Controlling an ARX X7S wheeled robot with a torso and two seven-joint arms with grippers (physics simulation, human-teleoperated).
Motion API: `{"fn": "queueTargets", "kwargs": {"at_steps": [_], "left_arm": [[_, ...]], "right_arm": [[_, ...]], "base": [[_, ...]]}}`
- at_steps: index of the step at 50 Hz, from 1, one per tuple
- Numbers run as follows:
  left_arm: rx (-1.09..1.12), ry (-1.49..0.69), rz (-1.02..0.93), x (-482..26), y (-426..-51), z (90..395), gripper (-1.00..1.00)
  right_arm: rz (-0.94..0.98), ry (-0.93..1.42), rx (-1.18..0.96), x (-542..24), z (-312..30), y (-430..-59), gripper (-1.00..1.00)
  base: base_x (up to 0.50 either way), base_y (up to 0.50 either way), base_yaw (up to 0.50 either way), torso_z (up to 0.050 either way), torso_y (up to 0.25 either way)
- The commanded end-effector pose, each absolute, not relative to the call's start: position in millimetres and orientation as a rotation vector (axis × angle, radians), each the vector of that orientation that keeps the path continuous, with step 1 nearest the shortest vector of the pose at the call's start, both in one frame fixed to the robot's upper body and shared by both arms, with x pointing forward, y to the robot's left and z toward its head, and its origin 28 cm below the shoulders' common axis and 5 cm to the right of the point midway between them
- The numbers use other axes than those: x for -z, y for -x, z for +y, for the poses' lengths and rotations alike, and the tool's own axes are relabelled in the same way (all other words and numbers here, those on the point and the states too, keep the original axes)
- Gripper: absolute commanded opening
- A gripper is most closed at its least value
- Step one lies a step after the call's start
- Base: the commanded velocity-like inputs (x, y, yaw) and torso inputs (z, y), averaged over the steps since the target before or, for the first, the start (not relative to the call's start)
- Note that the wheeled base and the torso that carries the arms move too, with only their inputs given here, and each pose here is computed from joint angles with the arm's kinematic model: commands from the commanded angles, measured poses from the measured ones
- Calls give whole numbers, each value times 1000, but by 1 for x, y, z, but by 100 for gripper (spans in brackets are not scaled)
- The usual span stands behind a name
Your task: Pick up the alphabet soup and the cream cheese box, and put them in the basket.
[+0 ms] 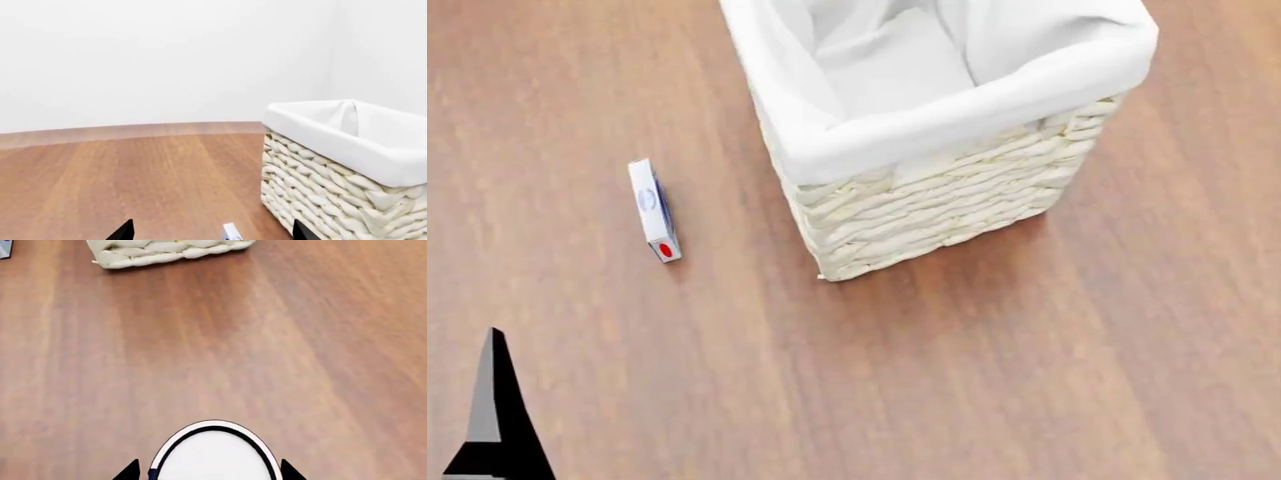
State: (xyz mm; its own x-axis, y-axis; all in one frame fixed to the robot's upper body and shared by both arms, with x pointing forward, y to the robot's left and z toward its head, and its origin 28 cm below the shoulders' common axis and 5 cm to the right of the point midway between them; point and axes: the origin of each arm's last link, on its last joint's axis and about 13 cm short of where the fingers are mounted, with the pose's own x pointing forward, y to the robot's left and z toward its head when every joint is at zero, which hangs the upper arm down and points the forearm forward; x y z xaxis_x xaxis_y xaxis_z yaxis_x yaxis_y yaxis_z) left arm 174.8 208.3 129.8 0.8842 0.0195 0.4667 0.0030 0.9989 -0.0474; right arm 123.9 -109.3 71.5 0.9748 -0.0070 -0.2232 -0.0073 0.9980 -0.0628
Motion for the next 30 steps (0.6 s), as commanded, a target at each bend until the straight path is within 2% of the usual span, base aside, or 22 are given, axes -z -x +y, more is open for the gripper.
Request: {"fn": "queueTargets", "kwargs": {"at_steps": [1, 2, 3, 20, 30], "left_arm": [[-13, 46, -487, -130, -174, 209, 100], [-13, 46, -487, -130, -174, 209, 100], [-13, 45, -487, -130, -174, 209, 100], [-9, 48, -482, -127, -174, 208, 100], [-12, 52, -481, -128, -174, 209, 100]], "right_arm": [[239, 68, 4, -65, -109, -128, 100], [239, 68, 4, -65, -109, -128, 100], [238, 68, 2, -65, -109, -127, -100], [242, 81, 2, -62, -109, -126, -100], [172, 116, 7, -86, -110, -121, -100]], "base": [[0, 0, 0, 0, 0], [0, 0, 0, 0, 0], [0, 0, 0, 0, 0], [2, -1, 0, 0, -1], [0, 0, 0, 0, 0]]}}
